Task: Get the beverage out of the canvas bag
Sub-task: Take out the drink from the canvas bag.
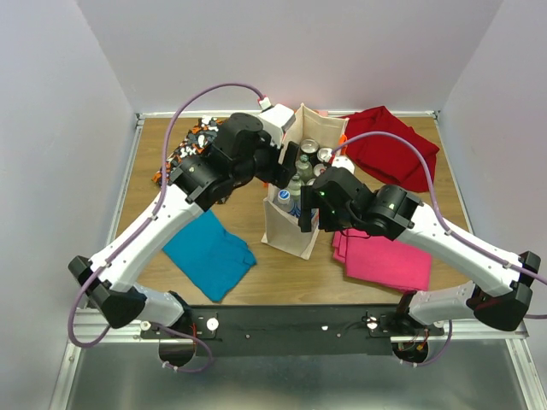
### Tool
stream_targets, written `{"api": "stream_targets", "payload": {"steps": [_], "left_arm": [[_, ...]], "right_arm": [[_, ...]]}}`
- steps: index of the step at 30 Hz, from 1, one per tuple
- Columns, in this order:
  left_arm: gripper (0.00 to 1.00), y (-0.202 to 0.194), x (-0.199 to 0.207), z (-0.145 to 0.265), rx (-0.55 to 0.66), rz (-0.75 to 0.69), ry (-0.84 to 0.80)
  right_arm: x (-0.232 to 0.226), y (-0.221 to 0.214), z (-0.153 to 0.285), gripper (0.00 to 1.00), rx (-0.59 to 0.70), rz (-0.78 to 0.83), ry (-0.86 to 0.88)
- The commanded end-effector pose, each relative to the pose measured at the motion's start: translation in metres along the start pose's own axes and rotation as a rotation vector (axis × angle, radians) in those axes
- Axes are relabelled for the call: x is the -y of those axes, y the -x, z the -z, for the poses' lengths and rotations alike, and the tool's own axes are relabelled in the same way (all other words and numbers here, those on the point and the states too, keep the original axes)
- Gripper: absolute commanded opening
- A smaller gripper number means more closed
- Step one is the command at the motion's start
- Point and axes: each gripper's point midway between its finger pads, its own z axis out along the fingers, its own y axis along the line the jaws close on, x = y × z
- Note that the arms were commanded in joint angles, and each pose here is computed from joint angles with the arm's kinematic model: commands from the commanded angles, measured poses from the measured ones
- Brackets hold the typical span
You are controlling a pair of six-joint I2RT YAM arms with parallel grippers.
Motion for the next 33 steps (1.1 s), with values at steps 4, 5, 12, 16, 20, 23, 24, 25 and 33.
{"api": "stream_targets", "payload": {"steps": [4, 5, 12, 16, 20, 23, 24, 25, 33], "left_arm": [[0.8, 0.004, 0.02, -0.008, -0.083, -0.079, -0.267], [0.8, 0.004, 0.022, -0.009, -0.097, -0.092, -0.291], [0.78, -0.02, 0.014, -0.024, -0.259, -0.142, -0.299], [0.78, -0.035, 0.006, -0.028, -0.31, -0.132, -0.265], [0.77, -0.053, 0.006, -0.029, -0.361, -0.11, -0.269], [0.77, -0.066, 0.006, -0.028, -0.391, -0.089, -0.264], [0.76, -0.073, 0.005, -0.027, -0.41, -0.08, -0.263], [0.75, -0.078, 0.005, -0.027, -0.424, -0.076, -0.261], [0.73, -0.096, 0.003, -0.027, -0.444, -0.052, -0.251]], "right_arm": [[0.012, -0.01, 0.008, 1.0, -0.02, 0.03, -0.036], [0.013, -0.01, 0.008, 1.0, -0.018, 0.031, -0.038], [0.014, -0.009, 0.011, 1.0, -0.012, 0.032, -0.033], [0.015, -0.007, 0.013, 1.0, -0.006, 0.031, -0.035], [0.015, -0.005, 0.014, 1.0, 0.001, 0.032, -0.038], [0.016, -0.005, 0.015, 1.0, 0.004, 0.032, -0.041], [0.016, -0.004, 0.015, 1.0, 0.005, 0.031, -0.04], [0.016, -0.004, 0.015, 1.0, 0.006, 0.031, -0.039], [0.014, -0.005, 0.013, 1.0, 0.001, 0.033, -0.035]]}}
